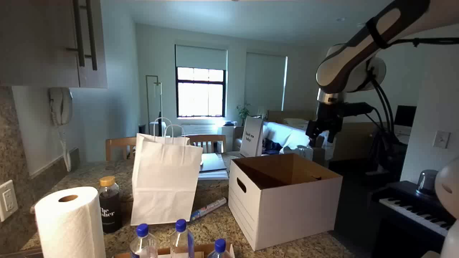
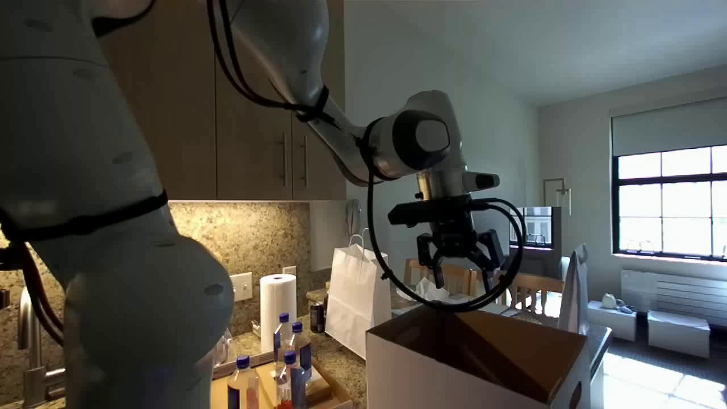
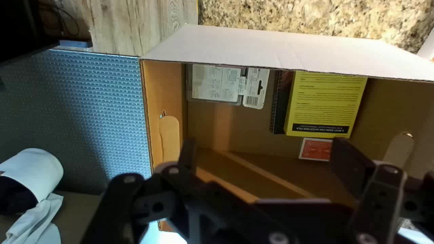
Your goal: Place four empty water bottles inside the white storage box on the right
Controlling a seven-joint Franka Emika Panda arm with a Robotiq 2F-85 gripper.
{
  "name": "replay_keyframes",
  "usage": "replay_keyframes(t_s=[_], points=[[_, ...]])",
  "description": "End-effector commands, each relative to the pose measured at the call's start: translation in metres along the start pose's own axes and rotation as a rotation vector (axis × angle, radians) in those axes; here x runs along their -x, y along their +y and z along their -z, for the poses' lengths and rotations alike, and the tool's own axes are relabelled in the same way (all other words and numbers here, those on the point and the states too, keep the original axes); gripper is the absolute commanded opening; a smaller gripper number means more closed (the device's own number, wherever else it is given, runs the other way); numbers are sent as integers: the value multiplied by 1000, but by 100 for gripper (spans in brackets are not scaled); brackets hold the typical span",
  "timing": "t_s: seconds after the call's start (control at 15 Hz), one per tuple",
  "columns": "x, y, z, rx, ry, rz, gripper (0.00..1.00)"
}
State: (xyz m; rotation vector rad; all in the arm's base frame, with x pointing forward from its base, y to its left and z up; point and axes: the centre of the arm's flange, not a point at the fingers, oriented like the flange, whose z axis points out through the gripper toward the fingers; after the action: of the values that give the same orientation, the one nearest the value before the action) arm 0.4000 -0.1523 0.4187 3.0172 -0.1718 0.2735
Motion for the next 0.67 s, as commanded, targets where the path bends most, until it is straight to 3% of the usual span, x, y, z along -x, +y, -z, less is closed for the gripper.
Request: replay_keyframes(t_s=[0.0,0.27,0.47,0.6], points=[[0,0,0,0,0,0,100],[-30,-36,8,10,7,83,100],[-50,-103,27,39,22,243,100],[-57,-151,37,17,18,371,100]])
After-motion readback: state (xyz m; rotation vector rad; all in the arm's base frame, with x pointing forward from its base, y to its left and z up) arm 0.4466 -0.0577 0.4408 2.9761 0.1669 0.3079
